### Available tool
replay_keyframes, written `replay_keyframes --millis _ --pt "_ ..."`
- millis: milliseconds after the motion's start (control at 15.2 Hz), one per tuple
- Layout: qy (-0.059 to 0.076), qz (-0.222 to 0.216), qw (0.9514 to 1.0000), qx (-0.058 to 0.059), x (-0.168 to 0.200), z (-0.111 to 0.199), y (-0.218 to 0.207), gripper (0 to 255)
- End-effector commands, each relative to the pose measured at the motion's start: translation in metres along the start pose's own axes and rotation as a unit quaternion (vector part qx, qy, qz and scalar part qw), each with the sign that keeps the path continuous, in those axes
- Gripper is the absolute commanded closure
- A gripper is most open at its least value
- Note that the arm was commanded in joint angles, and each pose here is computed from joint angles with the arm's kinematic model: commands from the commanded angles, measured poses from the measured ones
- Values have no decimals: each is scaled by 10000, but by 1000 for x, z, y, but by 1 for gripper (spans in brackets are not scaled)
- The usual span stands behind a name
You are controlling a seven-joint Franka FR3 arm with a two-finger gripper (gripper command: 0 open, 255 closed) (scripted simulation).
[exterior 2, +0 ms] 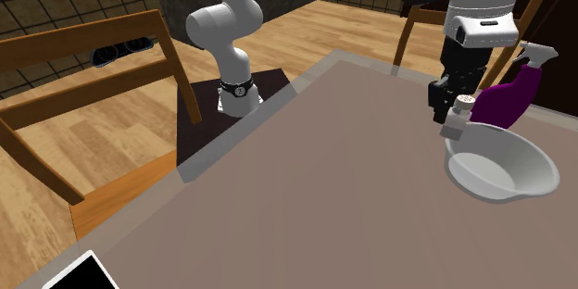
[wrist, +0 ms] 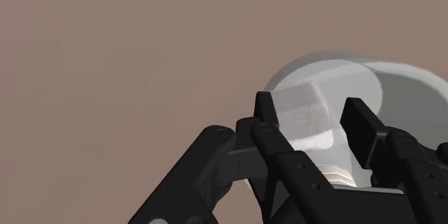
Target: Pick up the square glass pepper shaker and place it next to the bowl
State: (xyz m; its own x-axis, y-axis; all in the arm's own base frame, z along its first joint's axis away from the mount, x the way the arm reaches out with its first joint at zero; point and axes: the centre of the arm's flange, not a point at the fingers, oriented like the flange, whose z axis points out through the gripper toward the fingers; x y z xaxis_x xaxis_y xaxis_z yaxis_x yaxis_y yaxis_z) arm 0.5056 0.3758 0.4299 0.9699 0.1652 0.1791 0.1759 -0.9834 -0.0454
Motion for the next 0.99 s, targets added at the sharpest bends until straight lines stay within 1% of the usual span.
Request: replay_keyframes --millis 0,924 --pt "2 -1 10000 2 -3 10 0 255" --pt "2 -1 10000 2 -16 83 4 255"
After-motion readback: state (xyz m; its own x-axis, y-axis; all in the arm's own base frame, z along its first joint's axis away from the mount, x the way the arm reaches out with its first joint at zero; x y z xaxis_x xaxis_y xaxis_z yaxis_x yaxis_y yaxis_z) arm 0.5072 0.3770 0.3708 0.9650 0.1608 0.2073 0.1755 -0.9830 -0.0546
